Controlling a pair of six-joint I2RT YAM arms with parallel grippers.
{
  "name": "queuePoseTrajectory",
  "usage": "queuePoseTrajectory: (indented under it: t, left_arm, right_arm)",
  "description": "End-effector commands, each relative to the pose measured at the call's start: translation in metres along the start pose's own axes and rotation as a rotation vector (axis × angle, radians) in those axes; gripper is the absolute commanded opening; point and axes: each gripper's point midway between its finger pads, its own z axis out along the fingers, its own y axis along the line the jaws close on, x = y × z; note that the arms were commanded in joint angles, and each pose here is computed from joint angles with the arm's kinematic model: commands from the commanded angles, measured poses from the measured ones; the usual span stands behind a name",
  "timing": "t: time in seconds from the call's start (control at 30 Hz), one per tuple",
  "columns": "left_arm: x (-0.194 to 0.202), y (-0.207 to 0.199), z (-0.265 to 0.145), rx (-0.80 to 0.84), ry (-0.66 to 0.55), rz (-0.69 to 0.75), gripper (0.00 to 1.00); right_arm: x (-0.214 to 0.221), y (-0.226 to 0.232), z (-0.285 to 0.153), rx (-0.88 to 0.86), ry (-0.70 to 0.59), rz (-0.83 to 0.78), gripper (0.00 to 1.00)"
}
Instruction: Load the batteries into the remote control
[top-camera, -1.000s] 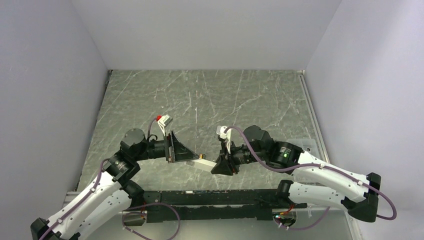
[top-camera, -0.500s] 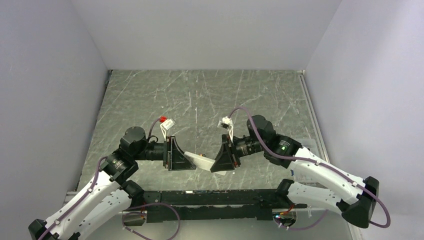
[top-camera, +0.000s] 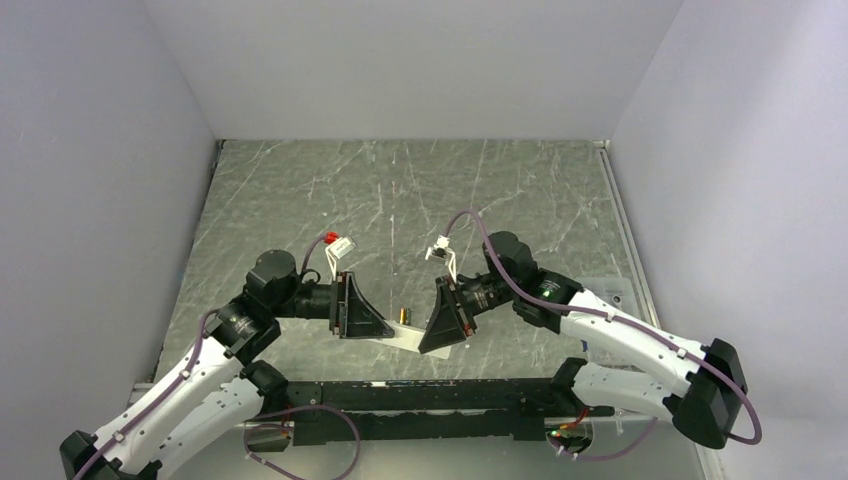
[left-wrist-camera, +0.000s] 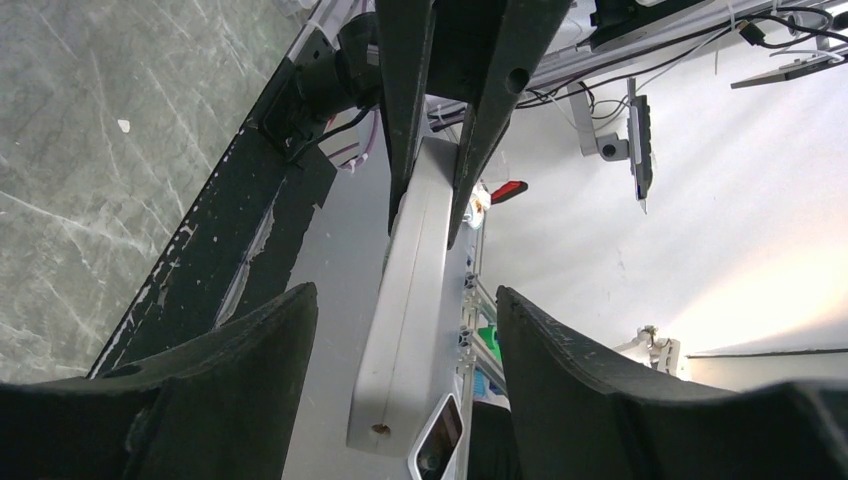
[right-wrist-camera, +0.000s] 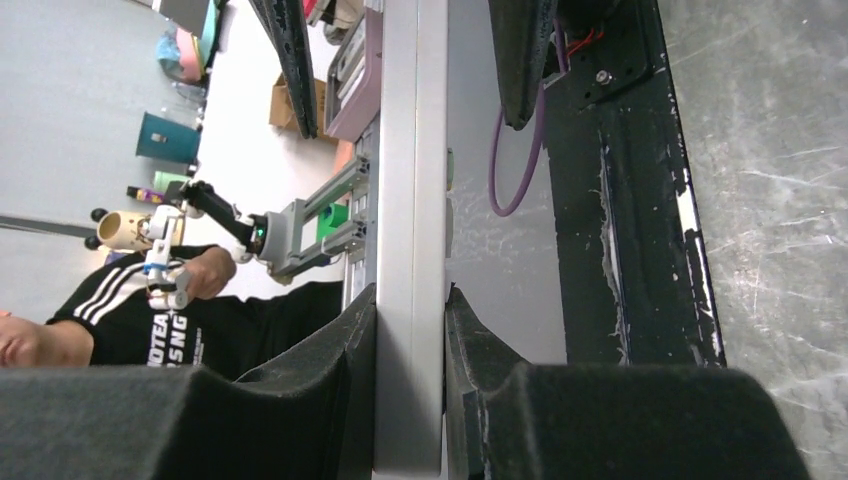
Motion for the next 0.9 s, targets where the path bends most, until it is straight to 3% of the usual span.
queuePoseTrajectory:
  t: [0.0,0.87]
  left_arm:
    - [-0.006,-0.009,-0.002,0.025,-0.024,0.066,0.69]
    - [-0.005,-0.005,0.0,0.04,-0.019,0.059,0.44]
  right_arm:
    - [-0.009,0.016,-0.001,-0.086,-0.032,-0.046,0.0]
    - [-0.012,0.004,0.003,-0.11,-0.064,0.025,0.0]
